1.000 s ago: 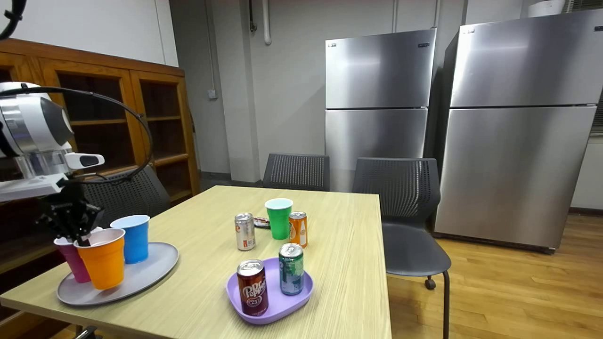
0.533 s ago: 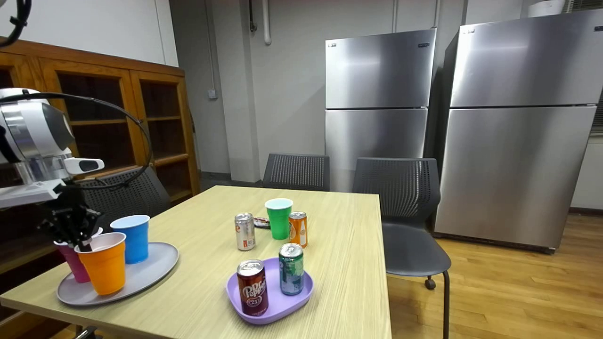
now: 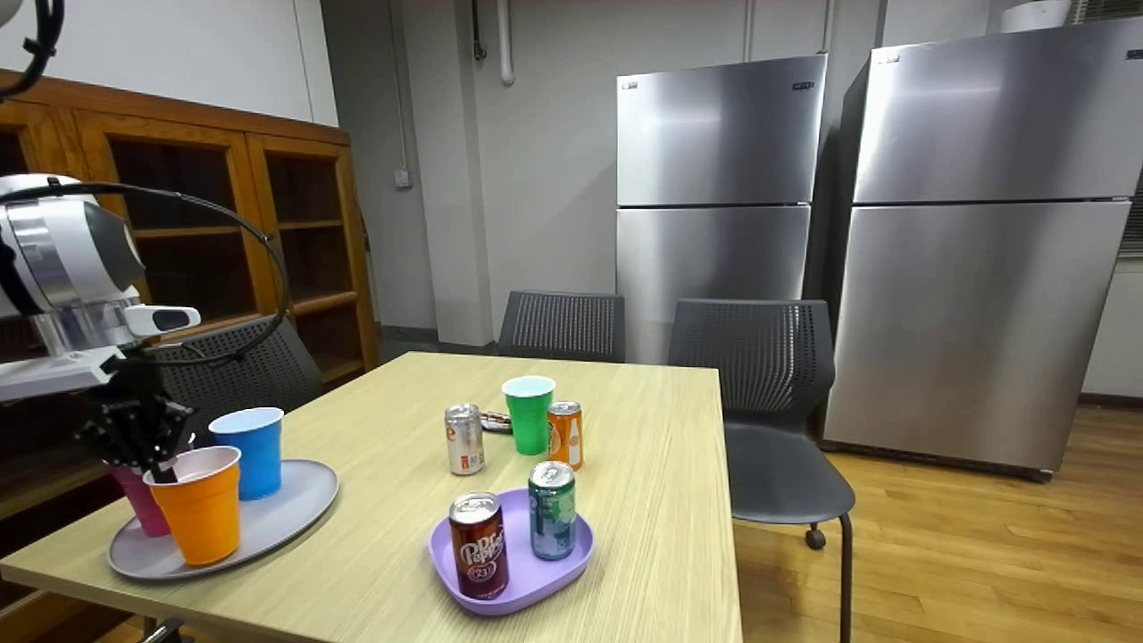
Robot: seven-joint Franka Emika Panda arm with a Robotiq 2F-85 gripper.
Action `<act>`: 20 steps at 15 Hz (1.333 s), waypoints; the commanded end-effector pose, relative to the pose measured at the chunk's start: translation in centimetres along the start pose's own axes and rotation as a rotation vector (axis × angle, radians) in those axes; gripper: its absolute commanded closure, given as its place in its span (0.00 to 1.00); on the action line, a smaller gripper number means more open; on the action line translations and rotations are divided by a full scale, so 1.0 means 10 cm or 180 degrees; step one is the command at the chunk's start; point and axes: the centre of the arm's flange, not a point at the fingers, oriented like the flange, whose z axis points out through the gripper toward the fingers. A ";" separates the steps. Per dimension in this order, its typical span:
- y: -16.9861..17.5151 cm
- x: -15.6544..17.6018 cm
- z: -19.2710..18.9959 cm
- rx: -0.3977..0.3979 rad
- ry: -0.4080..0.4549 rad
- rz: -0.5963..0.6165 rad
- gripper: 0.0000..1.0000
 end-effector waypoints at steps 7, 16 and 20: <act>-0.05 0.03 0.02 -0.0067 0.0073 0.0072 0.56; 0.08 0.09 -0.29 0.0008 0.0107 0.0069 0.00; 0.26 0.20 -0.54 0.0031 0.0095 0.0059 0.00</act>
